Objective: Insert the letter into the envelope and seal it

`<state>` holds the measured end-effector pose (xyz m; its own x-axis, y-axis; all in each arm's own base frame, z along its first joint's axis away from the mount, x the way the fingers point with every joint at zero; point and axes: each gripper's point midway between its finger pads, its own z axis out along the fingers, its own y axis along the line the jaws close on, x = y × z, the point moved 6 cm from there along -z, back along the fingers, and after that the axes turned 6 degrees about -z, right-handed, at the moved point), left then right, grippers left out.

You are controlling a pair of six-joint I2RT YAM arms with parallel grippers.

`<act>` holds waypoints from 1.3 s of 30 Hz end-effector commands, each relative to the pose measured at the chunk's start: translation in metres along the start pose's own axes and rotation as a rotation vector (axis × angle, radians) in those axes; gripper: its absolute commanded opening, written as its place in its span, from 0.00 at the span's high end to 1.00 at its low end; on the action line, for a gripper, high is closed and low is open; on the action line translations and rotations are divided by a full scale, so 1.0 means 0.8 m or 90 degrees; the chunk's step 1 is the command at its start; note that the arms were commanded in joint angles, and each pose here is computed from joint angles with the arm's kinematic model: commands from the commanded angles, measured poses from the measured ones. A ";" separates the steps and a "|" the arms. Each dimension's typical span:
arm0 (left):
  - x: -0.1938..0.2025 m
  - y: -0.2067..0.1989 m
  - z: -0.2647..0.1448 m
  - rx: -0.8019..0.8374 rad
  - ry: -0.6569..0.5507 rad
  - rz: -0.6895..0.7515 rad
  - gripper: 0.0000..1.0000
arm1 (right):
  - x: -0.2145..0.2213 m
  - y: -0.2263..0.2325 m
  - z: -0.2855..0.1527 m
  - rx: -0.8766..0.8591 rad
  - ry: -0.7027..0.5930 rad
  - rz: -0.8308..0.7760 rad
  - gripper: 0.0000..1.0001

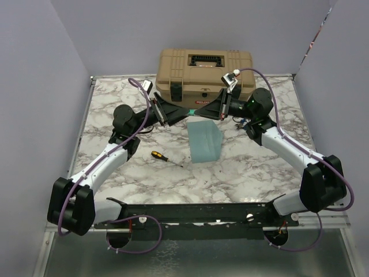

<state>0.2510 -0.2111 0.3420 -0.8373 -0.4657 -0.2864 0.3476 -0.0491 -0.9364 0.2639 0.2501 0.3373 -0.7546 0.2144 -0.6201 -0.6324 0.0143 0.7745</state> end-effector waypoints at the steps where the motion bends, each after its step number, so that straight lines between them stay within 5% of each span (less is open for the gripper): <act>1: 0.012 0.002 0.007 0.009 0.045 0.002 0.38 | 0.000 0.000 0.005 -0.005 0.031 -0.017 0.99; 16: 0.021 0.014 0.013 -0.002 0.056 -0.011 0.78 | 0.018 -0.018 0.001 0.005 0.065 -0.016 0.99; 24: 0.015 0.019 0.006 -0.011 0.046 -0.008 0.63 | 0.019 -0.014 -0.002 0.008 0.066 -0.023 0.99; 39: 0.015 0.032 0.004 -0.032 0.047 -0.006 0.71 | 0.022 -0.010 -0.005 0.008 0.071 -0.027 0.99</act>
<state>0.2515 -0.2227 0.3218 -0.8716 -0.4063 -0.2745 0.3113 -0.0261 -0.9499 0.2659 0.2515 0.3176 -0.7503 0.1361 -0.6469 -0.6470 0.0497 0.7608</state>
